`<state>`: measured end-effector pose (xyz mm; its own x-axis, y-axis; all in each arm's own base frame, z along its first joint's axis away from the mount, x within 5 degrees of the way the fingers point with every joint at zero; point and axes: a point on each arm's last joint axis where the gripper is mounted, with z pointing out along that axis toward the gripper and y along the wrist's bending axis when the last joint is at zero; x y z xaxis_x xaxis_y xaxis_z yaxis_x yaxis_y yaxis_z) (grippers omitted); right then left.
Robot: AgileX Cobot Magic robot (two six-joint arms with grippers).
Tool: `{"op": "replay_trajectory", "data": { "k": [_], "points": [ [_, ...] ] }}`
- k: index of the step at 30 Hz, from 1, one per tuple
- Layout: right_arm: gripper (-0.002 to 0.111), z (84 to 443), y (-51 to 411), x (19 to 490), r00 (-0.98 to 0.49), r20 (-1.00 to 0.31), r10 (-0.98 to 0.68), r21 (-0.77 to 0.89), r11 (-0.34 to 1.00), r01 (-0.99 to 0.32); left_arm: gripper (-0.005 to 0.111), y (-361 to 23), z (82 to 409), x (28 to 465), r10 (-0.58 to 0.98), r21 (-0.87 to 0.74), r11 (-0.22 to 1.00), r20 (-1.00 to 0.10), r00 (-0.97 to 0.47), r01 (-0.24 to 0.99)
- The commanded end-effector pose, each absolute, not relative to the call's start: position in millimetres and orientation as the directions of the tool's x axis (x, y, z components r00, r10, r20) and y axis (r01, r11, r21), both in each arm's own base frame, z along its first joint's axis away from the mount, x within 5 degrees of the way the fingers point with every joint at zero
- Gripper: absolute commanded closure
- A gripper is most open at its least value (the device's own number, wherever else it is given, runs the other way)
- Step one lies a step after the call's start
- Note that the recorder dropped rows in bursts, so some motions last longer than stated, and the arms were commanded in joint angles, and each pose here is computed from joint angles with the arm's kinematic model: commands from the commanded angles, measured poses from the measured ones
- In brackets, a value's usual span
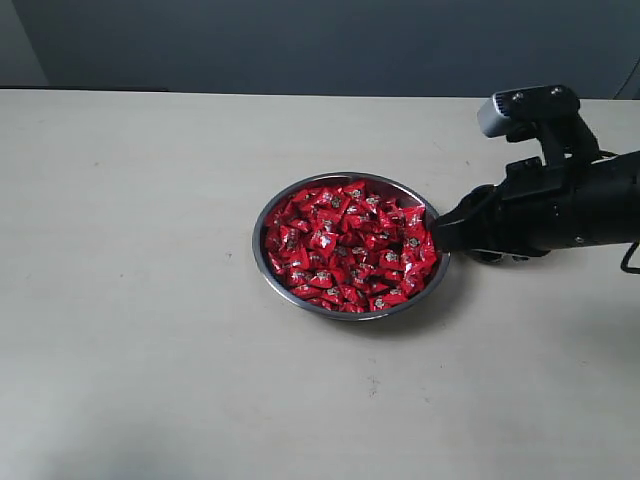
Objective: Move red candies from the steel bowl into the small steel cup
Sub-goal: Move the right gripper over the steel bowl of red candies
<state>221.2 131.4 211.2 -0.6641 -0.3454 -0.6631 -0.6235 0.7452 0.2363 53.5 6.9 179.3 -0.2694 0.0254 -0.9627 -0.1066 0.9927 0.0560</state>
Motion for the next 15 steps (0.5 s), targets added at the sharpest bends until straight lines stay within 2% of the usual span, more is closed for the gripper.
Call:
{"op": "replay_trajectory", "data": {
  "k": [1,7,15],
  "points": [
    [0.07,193,133,237,-0.643,-0.672,-0.368,0.173,0.766,-0.619,0.106,7,183,53,0.028,0.055,0.993,-0.967,-0.252,-0.103],
    [0.07,178,145,261,-0.606,-0.664,-0.437,0.135,0.728,-0.672,0.106,7,183,53,0.028,0.055,0.993,-0.967,-0.252,-0.103],
    [0.07,180,162,285,-0.544,-0.683,-0.487,0.135,0.648,-0.75,0.106,7,183,53,0.028,0.055,0.993,-0.967,-0.252,-0.103]
  ]
}}
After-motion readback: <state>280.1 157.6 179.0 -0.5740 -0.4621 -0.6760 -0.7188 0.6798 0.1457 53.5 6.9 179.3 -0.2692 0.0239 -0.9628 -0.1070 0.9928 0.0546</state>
